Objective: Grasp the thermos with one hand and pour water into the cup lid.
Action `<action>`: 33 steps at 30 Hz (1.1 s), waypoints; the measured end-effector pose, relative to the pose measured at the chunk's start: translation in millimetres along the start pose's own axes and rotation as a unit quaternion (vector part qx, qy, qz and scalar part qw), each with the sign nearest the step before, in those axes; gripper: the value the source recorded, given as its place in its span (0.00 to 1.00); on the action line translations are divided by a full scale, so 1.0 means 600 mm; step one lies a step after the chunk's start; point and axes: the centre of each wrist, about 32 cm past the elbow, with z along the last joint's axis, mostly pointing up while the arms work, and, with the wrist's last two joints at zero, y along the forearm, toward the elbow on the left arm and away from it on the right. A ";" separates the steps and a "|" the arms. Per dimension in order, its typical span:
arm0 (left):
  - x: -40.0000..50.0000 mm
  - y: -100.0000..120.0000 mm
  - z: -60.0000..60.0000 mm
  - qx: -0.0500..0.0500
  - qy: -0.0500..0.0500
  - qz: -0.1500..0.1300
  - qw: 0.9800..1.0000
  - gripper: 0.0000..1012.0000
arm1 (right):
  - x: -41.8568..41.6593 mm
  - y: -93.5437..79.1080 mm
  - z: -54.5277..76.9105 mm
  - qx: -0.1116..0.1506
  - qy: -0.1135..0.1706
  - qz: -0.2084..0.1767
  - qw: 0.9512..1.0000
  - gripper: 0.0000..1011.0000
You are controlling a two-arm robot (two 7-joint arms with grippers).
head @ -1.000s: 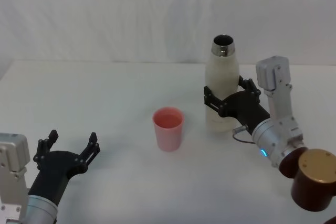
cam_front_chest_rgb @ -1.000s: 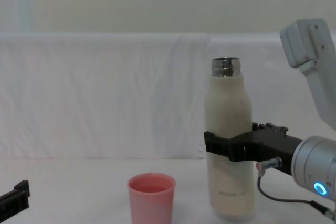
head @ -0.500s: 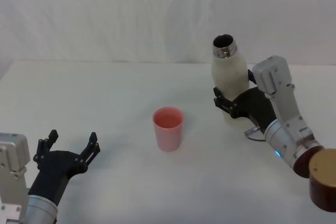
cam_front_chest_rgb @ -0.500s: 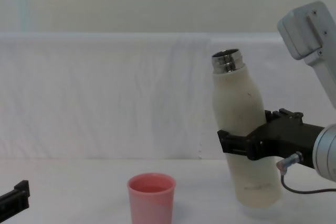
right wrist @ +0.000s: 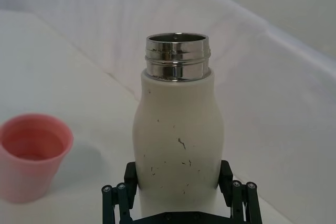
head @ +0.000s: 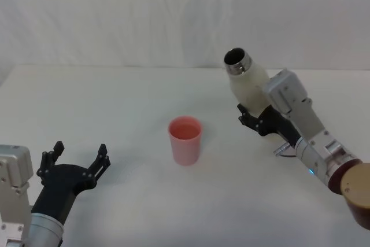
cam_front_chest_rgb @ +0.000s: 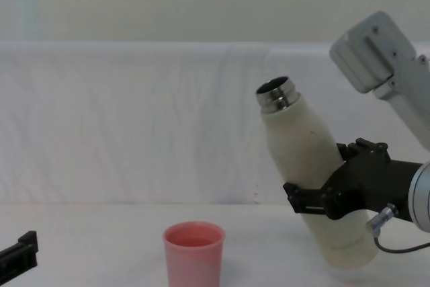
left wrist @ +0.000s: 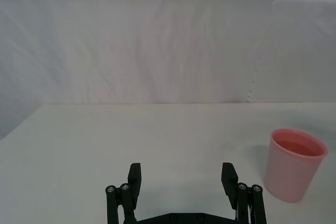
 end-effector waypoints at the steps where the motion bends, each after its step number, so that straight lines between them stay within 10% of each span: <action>1: 0.000 0.000 0.000 0.000 0.000 0.000 1.000 0.99 | 0.000 0.000 0.000 -0.001 -0.005 0.001 1.000 0.94; 33: 0.000 0.000 0.000 0.000 0.000 0.000 1.000 0.99 | -0.027 0.013 0.012 -0.034 -0.167 0.021 0.985 0.94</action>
